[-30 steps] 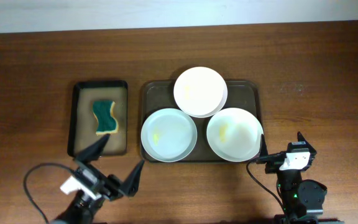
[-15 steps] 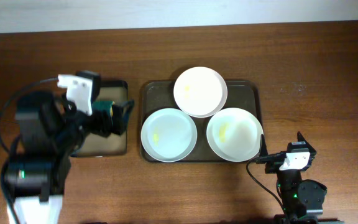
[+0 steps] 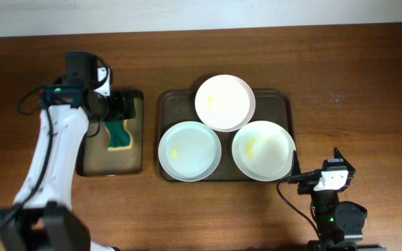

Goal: Clean dirty plates on tray and stack at the side
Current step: 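Move the left gripper over the green sponge in the water tray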

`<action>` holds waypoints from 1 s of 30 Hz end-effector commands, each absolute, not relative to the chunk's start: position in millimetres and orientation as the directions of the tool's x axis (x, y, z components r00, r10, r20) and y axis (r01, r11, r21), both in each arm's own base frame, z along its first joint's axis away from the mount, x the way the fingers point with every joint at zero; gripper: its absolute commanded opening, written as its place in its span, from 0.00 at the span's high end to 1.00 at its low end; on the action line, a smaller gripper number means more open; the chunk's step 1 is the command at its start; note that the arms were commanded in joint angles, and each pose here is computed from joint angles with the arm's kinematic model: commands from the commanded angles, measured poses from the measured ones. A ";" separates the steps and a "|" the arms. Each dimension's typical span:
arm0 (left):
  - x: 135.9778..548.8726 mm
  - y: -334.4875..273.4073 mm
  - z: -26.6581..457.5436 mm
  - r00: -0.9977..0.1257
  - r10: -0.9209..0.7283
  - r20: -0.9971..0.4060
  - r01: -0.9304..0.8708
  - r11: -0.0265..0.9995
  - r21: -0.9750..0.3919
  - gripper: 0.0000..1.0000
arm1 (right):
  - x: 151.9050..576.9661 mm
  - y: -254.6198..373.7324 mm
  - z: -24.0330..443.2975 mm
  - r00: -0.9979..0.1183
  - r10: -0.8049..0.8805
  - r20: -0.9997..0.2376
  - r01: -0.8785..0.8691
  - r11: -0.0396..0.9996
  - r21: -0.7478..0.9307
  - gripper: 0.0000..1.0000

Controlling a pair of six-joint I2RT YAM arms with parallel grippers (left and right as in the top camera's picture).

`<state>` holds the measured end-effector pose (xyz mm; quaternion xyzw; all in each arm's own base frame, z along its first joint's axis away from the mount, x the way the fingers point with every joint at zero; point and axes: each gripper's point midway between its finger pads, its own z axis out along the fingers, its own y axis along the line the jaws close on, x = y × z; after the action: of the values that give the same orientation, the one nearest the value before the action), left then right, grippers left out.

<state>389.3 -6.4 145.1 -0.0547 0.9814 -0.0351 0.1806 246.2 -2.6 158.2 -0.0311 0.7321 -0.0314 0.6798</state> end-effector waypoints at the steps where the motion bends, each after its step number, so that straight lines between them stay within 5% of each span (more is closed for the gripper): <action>1: 396.9 -0.5 113.1 -0.949 -0.136 -0.284 -0.124 0.990 -0.062 0.01 | 246.0 -2.5 155.9 -0.078 -0.095 -0.992 -0.001 0.995 -0.096 0.01; 19: 404.6 16.0 28.5 -0.977 -0.164 -0.139 -0.166 0.986 0.005 0.00 | 246.0 -2.5 156.0 -0.077 -0.095 -0.992 -0.001 0.995 -0.096 0.02; 23: 403.7 22.2 26.3 -0.973 -0.188 -0.133 -0.190 0.982 0.004 0.22 | 246.0 -2.5 155.9 -0.078 -0.095 -0.992 -0.001 0.995 -0.096 0.02; 30: 392.3 22.5 13.9 -0.965 -0.255 -0.058 -0.251 0.966 -0.062 0.22 | 246.0 -2.5 155.9 -0.078 -0.095 -0.992 -0.001 0.995 -0.096 0.02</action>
<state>397.3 28.1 26.2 -0.1114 0.9921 0.0014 0.0577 246.2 -2.6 158.2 -0.0309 0.7321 -0.0313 0.6798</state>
